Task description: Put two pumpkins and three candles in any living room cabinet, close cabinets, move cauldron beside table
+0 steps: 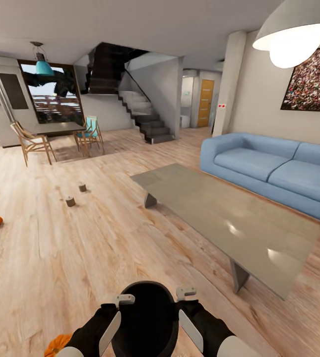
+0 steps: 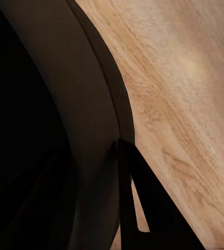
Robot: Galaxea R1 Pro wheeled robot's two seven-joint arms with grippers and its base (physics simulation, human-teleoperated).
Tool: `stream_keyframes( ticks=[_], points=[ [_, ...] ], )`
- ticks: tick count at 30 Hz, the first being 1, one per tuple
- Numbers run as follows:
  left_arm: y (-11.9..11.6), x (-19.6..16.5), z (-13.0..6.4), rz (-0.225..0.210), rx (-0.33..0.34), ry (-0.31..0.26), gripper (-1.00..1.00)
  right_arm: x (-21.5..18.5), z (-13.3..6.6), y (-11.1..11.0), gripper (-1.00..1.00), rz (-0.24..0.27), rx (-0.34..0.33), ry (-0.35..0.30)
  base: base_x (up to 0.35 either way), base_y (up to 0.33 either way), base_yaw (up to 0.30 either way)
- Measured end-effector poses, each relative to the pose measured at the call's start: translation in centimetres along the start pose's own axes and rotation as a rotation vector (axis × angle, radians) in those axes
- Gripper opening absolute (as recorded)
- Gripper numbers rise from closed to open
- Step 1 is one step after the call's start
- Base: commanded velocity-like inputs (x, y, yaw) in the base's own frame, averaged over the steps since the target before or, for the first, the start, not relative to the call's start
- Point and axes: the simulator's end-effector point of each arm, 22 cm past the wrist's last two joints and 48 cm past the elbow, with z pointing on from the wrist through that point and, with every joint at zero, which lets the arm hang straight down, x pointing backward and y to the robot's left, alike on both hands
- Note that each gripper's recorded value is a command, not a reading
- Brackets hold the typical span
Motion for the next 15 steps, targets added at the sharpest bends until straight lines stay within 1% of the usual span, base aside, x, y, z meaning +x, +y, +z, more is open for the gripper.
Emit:
stream_keyframes(
  ticks=[15],
  points=[
    [0.01,-0.04,-0.02,0.0,0.0,-0.001,-1.0,-0.03,-0.01,0.01,-1.0,0.0,0.0,-0.001,-0.002,0.002,-0.275]
  ],
)
